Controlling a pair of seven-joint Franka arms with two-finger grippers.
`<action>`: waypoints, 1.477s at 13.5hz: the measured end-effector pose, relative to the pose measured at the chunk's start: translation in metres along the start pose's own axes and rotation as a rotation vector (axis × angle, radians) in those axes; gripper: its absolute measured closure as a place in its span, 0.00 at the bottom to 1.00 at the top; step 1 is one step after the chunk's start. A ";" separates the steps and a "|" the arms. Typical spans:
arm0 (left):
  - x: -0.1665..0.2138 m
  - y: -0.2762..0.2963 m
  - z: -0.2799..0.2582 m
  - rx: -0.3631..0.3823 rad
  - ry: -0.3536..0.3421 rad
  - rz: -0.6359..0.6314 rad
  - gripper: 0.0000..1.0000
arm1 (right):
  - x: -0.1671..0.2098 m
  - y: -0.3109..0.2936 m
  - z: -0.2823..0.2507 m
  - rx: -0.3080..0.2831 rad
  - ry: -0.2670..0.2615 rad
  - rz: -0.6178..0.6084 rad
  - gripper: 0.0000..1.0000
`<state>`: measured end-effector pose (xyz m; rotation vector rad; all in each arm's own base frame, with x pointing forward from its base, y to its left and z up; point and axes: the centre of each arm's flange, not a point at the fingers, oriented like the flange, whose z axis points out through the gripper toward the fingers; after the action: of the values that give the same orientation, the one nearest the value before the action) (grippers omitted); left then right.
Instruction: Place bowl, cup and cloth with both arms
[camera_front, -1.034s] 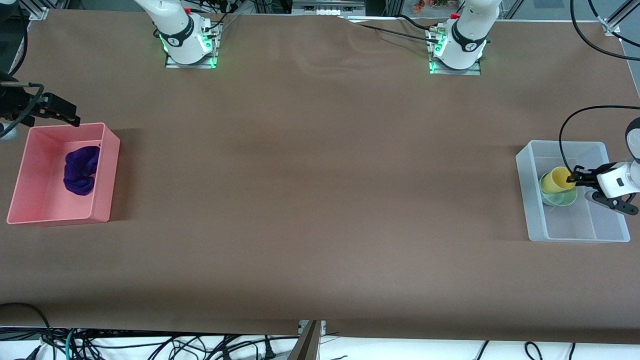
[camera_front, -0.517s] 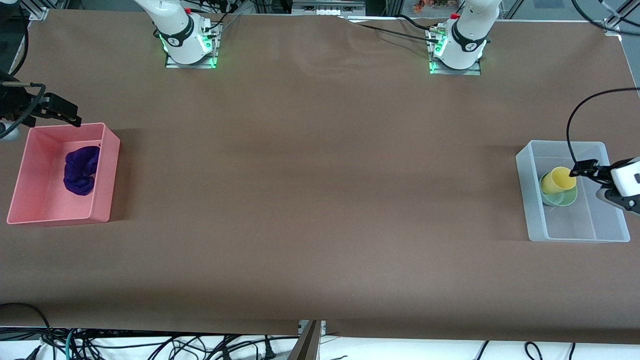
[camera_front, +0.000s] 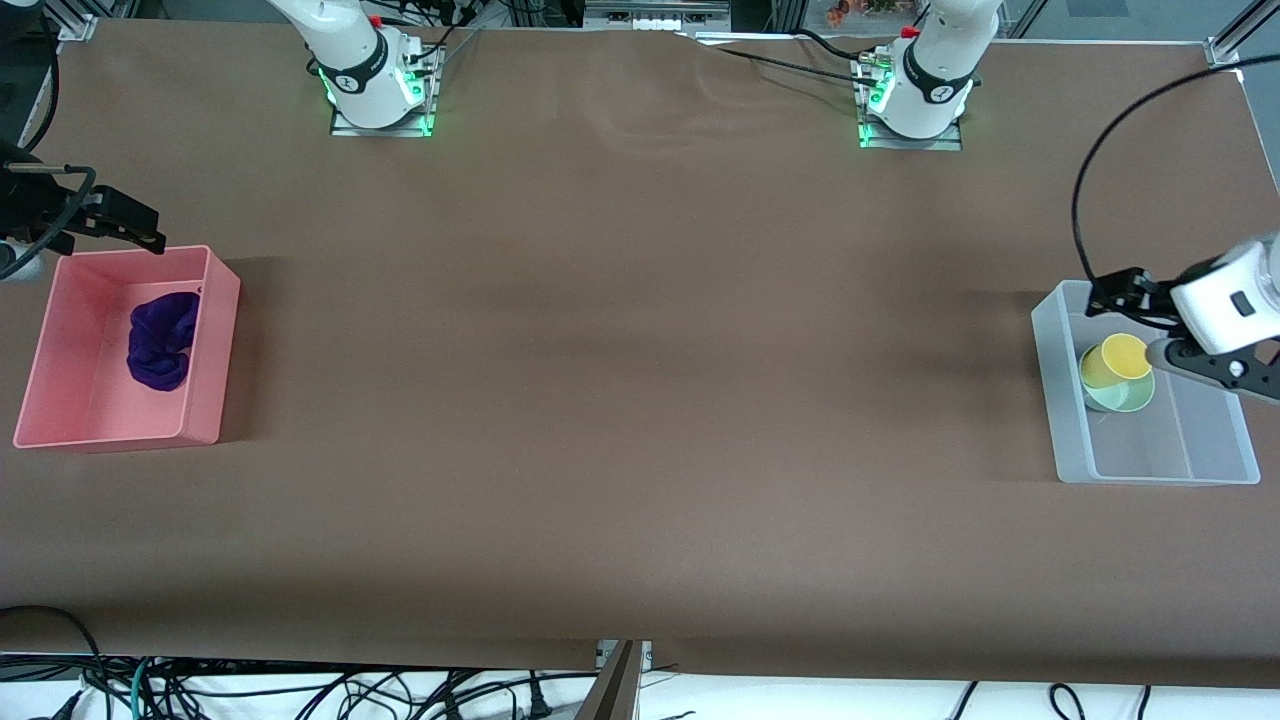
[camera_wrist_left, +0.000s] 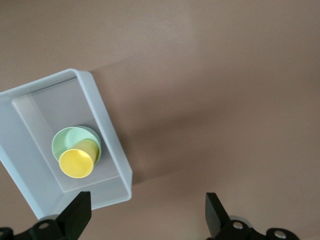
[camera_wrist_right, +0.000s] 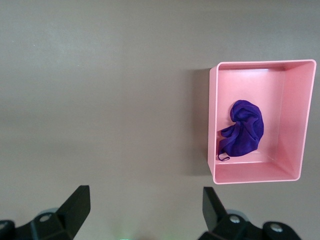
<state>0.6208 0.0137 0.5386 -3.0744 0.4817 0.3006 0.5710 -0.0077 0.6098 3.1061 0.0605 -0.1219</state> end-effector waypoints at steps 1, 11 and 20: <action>0.002 0.015 -0.010 0.011 0.013 0.010 0.00 | 0.000 0.000 0.000 0.000 0.000 0.000 0.00; -0.050 0.056 -0.014 -0.032 0.186 -0.156 0.00 | 0.000 0.000 0.000 0.000 0.000 0.000 0.00; -0.067 0.068 -0.008 -0.002 0.173 -0.214 0.00 | 0.000 0.000 0.001 0.000 -0.001 0.000 0.00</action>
<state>0.5390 -0.0311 0.5603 -3.1303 0.1507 0.0313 0.5714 -0.0077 0.6092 3.1061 0.0599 -0.1234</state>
